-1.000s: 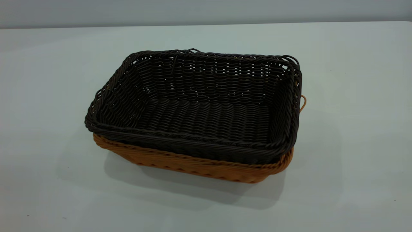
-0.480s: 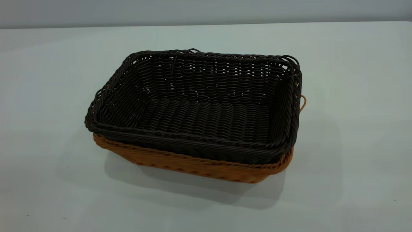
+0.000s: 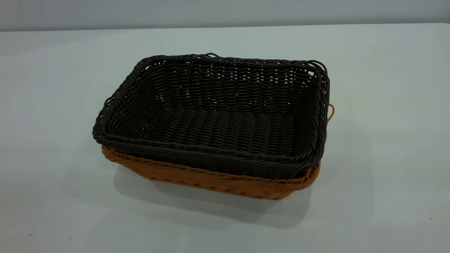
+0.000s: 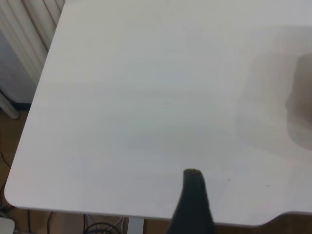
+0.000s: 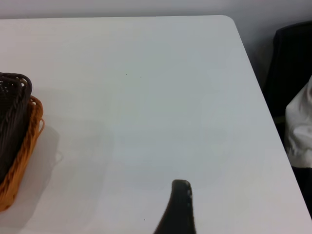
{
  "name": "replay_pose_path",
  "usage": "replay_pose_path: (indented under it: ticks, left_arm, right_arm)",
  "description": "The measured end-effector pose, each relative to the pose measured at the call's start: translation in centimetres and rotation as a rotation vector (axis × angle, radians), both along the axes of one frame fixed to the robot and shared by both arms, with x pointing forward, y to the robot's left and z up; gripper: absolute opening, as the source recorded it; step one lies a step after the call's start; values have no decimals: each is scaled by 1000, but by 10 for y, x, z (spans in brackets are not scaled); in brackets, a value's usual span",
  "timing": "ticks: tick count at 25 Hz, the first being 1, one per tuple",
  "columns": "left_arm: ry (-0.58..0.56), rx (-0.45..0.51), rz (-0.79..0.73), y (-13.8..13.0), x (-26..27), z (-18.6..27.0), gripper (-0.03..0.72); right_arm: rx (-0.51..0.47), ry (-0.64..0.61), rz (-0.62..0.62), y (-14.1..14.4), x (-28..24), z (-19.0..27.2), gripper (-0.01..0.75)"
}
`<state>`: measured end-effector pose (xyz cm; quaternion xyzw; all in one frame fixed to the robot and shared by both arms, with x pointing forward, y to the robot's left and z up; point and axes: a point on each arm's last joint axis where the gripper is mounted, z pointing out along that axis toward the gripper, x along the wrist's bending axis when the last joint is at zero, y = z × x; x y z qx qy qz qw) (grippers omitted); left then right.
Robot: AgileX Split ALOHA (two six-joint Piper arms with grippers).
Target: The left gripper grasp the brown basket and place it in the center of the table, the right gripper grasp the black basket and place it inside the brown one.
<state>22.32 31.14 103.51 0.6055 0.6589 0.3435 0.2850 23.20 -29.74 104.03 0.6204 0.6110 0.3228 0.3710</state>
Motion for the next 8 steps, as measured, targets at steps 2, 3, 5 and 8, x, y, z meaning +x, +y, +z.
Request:
replay_pose_path:
  ticks: [2, 3, 5, 8]
  left_arm:
    - [0, 0, 0, 0, 0, 0, 545]
    - [0, 0, 0, 0, 0, 0, 545]
    - [0, 0, 0, 0, 0, 0, 545]
    - [0, 0, 0, 0, 0, 0, 545]
  right_arm:
    - [0, 0, -1, 0, 0, 0, 594]
    - [0, 0, -1, 0, 0, 0, 594]
    - [-5, 0, -4, -1, 0, 0, 594]
    - [-5, 0, -4, -1, 0, 0, 594]
